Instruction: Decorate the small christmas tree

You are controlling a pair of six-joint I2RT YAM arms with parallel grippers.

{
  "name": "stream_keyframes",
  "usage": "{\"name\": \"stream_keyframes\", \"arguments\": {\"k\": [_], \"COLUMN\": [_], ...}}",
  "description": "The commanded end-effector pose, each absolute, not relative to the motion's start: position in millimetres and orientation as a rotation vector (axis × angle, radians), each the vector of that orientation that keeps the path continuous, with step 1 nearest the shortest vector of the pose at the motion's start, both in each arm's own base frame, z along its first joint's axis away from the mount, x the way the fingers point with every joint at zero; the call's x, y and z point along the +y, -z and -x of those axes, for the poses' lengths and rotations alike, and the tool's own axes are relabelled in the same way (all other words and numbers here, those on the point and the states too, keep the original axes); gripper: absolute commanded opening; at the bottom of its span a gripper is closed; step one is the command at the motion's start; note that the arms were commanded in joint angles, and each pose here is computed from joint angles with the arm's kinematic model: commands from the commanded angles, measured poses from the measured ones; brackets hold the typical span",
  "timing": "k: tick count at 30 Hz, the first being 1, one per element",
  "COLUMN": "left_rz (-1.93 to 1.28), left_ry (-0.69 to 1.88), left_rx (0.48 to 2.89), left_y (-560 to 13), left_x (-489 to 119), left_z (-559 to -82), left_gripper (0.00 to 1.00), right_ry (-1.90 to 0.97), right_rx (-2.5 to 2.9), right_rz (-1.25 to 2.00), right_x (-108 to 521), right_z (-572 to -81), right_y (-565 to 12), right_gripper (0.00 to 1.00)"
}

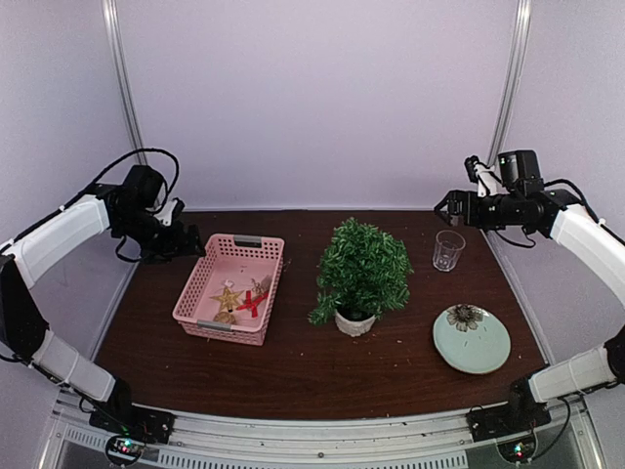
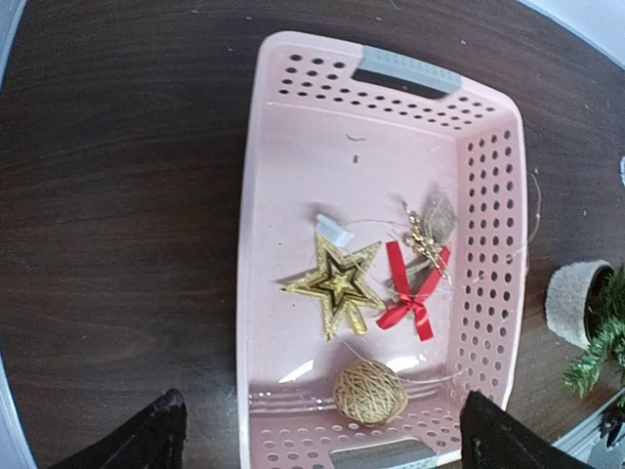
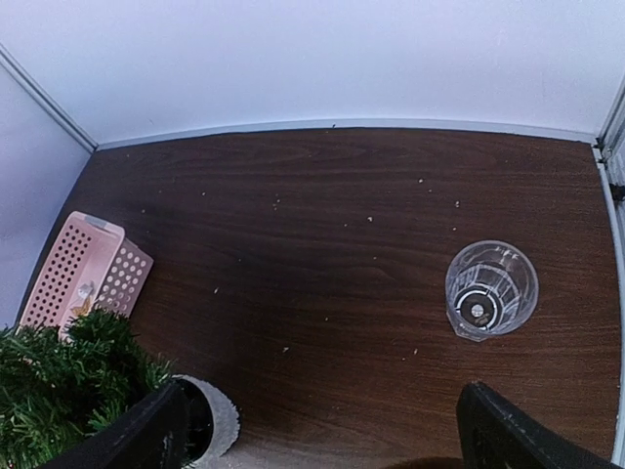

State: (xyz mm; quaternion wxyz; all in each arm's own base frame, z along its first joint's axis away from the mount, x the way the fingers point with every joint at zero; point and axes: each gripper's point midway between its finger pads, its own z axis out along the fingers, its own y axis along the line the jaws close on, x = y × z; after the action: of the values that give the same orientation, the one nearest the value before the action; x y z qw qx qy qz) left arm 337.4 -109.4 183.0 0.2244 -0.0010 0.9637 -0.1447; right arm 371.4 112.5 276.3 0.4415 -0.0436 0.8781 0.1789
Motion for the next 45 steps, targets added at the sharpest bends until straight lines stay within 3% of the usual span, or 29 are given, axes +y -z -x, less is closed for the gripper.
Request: {"name": "stream_keyframes", "arguments": {"k": [1, 5, 12, 25, 33, 38, 45], "left_rz": [-0.197, -0.321, -0.253, 0.007, 0.186, 0.26, 0.414], "left_ry": [0.562, 0.707, 0.647, 0.499, 0.083, 0.018, -0.042], "left_rx": [2.63, 2.616, 2.726, 2.818, 2.921, 2.949, 2.96], "left_y": [-194, -195, -162, -107, -69, -67, -67], "left_x": [-139, -159, -154, -193, -144, -106, -58], "left_z": [-317, -301, -302, -388, -400, -399, -400], "left_gripper": [0.98, 0.98, 0.98, 0.97, 0.96, 0.96, 0.96], "right_ry": [-0.556, -0.65, -0.761, -0.815, -0.814, -0.865, -0.998], "right_rx": [2.188, 2.209, 2.236, 2.255, 2.286, 2.318, 2.415], "right_rz": [0.208, 0.279, 0.327, 0.298, 0.311, 0.329, 0.045], "right_x": [131, 144, 150, 150, 149, 149, 146], "right_z": [-356, -339, -297, -277, -269, -238, -213], "right_y": [-286, -287, -285, -278, -276, -260, -206], "right_gripper": [1.0, 0.99, 0.99, 0.99, 0.99, 0.99, 0.93]}}
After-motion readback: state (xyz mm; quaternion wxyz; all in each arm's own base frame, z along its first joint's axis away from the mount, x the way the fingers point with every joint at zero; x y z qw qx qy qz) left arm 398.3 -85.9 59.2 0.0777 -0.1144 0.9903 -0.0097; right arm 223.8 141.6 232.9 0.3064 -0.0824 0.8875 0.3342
